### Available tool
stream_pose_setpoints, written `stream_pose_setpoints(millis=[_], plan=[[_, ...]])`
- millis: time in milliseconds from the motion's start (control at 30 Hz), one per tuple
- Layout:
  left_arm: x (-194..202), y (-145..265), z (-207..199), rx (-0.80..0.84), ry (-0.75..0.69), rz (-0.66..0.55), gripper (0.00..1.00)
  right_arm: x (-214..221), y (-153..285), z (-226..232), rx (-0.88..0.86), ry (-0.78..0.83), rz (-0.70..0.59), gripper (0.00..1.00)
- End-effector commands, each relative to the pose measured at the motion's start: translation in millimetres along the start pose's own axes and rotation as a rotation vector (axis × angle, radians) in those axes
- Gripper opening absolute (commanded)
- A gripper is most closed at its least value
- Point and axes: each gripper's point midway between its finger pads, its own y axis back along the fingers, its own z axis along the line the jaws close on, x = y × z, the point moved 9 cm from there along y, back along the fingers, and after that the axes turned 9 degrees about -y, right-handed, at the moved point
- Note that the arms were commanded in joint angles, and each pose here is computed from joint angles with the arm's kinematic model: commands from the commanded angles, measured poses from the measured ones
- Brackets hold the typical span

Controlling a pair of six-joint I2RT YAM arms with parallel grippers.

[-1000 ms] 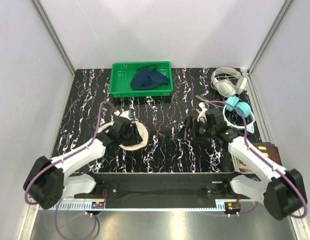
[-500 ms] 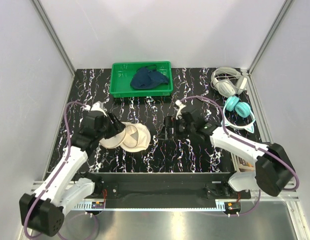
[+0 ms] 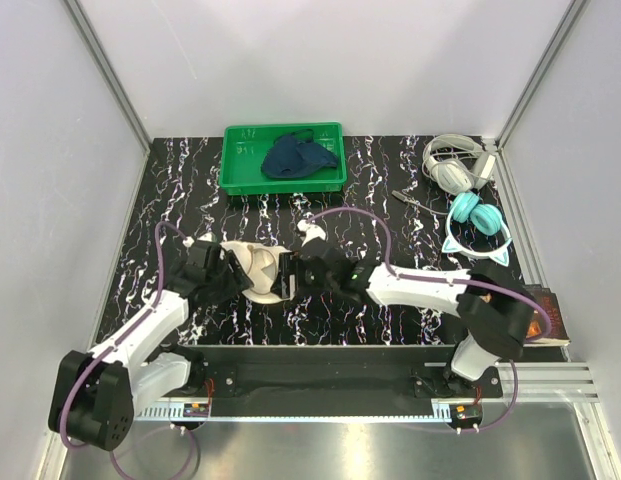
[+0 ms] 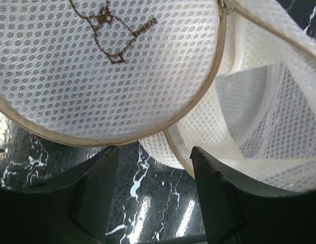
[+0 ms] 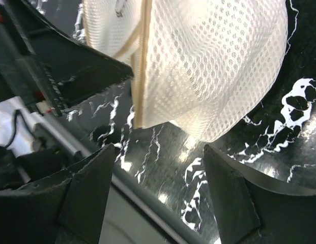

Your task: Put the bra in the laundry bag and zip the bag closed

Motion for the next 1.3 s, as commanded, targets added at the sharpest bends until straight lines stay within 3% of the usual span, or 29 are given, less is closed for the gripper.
stream_pose_setpoints(millis=[0,100,200,333,367,433,667,800,933,967,1067,1167,1200,1267], plan=[[-19,-6,-3,-0.025,-0.021,-0.101,0.59,-13,-15,20,-0.02,-0.015,-0.168,0.77],[-22,-5,-5,-0.018,-0.027,-0.114,0.54,-9,-23,18,0.004,-0.01,-0.182,0.73],[-21,2,-5,-0.009,-0.037,-0.119,0.54,-6,-26,15,0.007,-0.021,-0.187,0.67],[-17,8,-1,-0.017,-0.031,-0.14,0.68,-8,-34,15,0.024,-0.029,-0.193,0.67],[-18,9,0,-0.027,-0.032,-0.156,0.8,-9,-35,17,0.021,-0.034,-0.191,0.67],[-20,7,2,-0.047,-0.046,-0.165,0.84,-8,-40,18,0.033,-0.048,-0.186,0.67],[-28,-12,-4,-0.056,-0.077,-0.103,0.78,-14,-41,19,0.076,-0.085,-0.225,0.59],[-37,-22,-3,-0.103,-0.09,-0.134,0.74,-14,-39,15,0.094,-0.079,-0.243,0.57],[-43,-34,-5,-0.11,-0.114,-0.104,0.63,-14,-43,14,0.098,-0.07,-0.232,0.54],[-44,-36,-7,-0.107,-0.118,-0.096,0.5,-15,-43,13,0.099,-0.067,-0.233,0.53],[-50,-40,-11,-0.102,-0.121,-0.09,0.36,-23,-44,10,0.107,-0.068,-0.242,0.5],[-55,-40,-16,-0.077,-0.133,-0.095,0.15,-32,-47,0,0.112,-0.089,-0.228,0.41],[-57,-38,-18,-0.07,-0.141,-0.094,0.0,-36,-48,-3,0.116,-0.101,-0.226,0.35],[-58,-32,-22,-0.034,-0.144,-0.099,0.0,-44,-48,-10,0.111,-0.114,-0.21,0.31]])
